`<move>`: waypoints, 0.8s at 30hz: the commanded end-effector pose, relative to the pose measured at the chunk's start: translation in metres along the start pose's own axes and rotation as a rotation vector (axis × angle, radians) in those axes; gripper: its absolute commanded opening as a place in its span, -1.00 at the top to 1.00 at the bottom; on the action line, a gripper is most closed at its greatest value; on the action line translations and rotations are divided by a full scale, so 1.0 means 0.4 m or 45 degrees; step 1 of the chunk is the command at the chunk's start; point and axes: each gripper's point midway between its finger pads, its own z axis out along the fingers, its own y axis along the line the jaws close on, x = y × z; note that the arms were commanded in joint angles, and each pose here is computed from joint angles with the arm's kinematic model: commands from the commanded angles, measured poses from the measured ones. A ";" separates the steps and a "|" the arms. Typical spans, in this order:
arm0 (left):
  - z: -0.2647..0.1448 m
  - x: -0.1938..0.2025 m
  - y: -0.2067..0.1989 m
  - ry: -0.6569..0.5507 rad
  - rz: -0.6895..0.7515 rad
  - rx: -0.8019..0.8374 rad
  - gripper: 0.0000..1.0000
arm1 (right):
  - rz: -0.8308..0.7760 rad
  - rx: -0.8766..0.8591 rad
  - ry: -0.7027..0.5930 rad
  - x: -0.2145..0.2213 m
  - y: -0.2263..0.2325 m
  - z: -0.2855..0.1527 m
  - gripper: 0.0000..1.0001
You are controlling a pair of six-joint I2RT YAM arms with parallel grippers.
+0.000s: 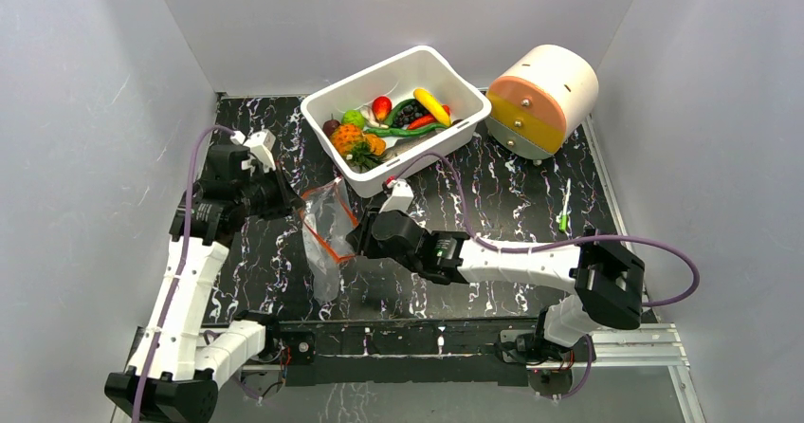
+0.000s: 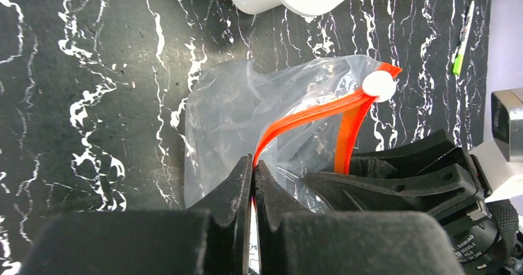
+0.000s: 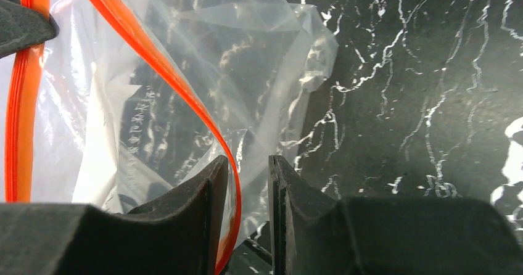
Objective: Place the food in the zip-top bag and seal the zipper
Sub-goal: Open the zipper of the food storage bag.
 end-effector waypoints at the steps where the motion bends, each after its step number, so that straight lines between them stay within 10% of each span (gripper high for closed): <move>1: -0.001 0.010 -0.035 -0.045 -0.034 0.117 1.00 | -0.173 -0.020 0.009 -0.023 0.002 -0.023 0.41; 10: 0.028 0.074 -0.098 0.065 -0.301 0.325 1.00 | -0.151 0.295 -0.002 -0.046 -0.104 -0.062 0.40; 24: -0.005 0.094 -0.125 0.077 -0.206 0.358 1.00 | -0.053 0.269 0.032 -0.028 -0.120 -0.108 0.30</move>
